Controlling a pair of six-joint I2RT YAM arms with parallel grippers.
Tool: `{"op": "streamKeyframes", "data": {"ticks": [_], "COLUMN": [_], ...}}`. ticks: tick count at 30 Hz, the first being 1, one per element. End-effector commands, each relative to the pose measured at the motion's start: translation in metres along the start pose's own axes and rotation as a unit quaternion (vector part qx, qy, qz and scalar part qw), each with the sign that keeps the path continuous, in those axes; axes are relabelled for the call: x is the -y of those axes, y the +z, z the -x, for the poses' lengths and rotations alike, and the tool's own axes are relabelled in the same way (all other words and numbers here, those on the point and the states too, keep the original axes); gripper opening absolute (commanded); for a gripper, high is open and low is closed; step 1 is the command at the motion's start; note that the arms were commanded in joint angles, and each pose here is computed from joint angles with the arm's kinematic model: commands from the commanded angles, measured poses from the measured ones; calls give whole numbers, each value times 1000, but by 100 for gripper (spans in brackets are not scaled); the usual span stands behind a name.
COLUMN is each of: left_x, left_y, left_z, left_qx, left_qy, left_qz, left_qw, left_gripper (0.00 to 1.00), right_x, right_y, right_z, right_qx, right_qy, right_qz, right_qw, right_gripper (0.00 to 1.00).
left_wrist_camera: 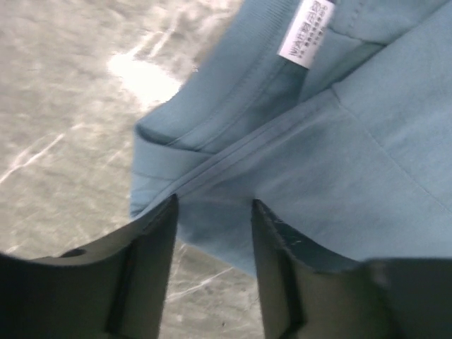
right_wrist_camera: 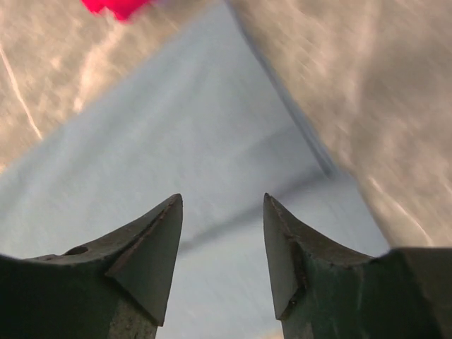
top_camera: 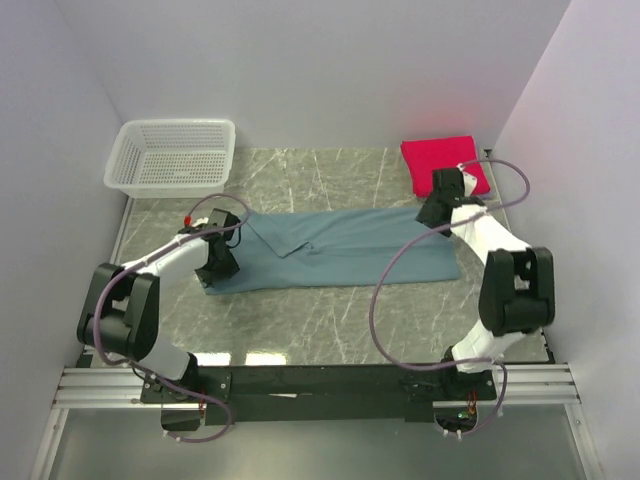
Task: Fold and stack the t-shirts
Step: Fold the tshirt
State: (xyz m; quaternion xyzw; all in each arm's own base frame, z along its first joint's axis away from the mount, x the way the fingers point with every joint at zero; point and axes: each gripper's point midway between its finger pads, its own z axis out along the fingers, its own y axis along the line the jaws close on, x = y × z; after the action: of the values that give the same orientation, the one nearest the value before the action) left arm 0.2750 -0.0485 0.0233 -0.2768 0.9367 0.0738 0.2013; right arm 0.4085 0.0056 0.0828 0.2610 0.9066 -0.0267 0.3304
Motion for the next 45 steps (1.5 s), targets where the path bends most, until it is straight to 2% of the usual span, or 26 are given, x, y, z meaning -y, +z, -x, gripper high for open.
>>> {"op": "streamKeyframes", "data": {"ticks": [1,3,7,19,23,27,29,35,40,42,45], "left_x": [-9,-7,-7,-28,-23,-14,-7,36,62,64,64], "left_y": [-18,-23,-23,11,-3,-23,-33,-62,-46,-34,-15], "left_z": [17,23,30,-9,8,30,41,48,27,19,14], "left_qx": [29,37,43,-30,-7,17,31,35,4,-11,-20], "left_qy": [-30,-43,-69,-86,-93,-95,-96,-74,-48,-44,-32], "left_qz": [-4,-18,-32,0,-12,-30,-40,-106,-109,-104,-82], "left_qw": [999,998,996,996,996,995,994,991,993,994,996], "left_gripper": [57,63,66,59,61,69,70,66,56,53,53], "right_x": [9,8,-5,30,19,4,-9,-63,-82,-79,-72], "right_y": [-26,-30,-31,-6,-17,-29,-37,-55,-49,-40,-34], "right_z": [-11,-26,-45,-83,-75,-72,-72,-101,-126,-138,-161], "right_qx": [1,-14,-36,-96,-84,-72,-70,-65,-81,-108,-144], "right_qy": [14,16,16,34,20,-24,-49,-166,-227,-239,-254], "right_qz": [12,36,93,57,84,101,112,137,119,101,89], "right_qw": [1000,999,995,993,993,992,990,974,963,960,952], "right_gripper": [57,57,56,55,55,55,55,54,53,53,53]}}
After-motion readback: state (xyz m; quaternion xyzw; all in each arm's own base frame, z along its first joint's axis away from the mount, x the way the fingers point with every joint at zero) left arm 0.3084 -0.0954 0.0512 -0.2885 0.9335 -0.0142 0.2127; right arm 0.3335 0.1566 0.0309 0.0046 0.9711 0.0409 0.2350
